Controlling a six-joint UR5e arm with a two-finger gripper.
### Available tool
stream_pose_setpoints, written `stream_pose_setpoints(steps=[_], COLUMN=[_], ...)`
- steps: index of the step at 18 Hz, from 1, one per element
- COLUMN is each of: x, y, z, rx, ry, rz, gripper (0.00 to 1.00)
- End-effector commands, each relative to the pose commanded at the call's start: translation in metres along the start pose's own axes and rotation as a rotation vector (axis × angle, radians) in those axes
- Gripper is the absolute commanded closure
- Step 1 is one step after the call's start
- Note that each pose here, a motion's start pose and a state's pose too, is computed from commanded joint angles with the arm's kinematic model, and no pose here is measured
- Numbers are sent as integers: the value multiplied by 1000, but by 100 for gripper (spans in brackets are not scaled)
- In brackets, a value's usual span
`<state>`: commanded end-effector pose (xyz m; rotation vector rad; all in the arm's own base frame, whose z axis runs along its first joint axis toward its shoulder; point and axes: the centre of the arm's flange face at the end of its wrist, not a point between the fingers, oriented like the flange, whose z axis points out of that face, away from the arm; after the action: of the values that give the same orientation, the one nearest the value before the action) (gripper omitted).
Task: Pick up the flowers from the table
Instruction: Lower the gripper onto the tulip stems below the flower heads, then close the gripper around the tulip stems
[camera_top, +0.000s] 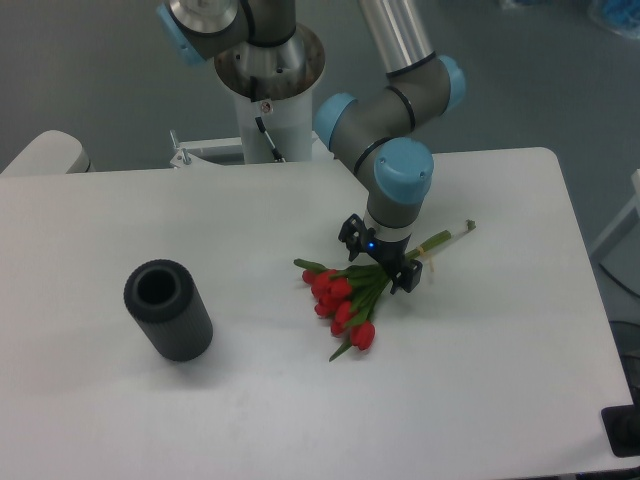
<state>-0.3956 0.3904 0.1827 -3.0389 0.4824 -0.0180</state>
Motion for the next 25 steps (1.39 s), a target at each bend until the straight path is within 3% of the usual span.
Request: stream_pose_setpoints(steps=[2, 6, 10, 15, 25], x=[-1, -4, -7, -12, -33], y=[1, -1, -1, -2, -18], z=[2, 0, -4, -8, -46], rx=[-3, 0, 3, 7, 68], ry=[-1, -6, -15, -25, -98], rz=[6, 11, 10, 12, 42], gripper=[3, 41, 60, 67, 69])
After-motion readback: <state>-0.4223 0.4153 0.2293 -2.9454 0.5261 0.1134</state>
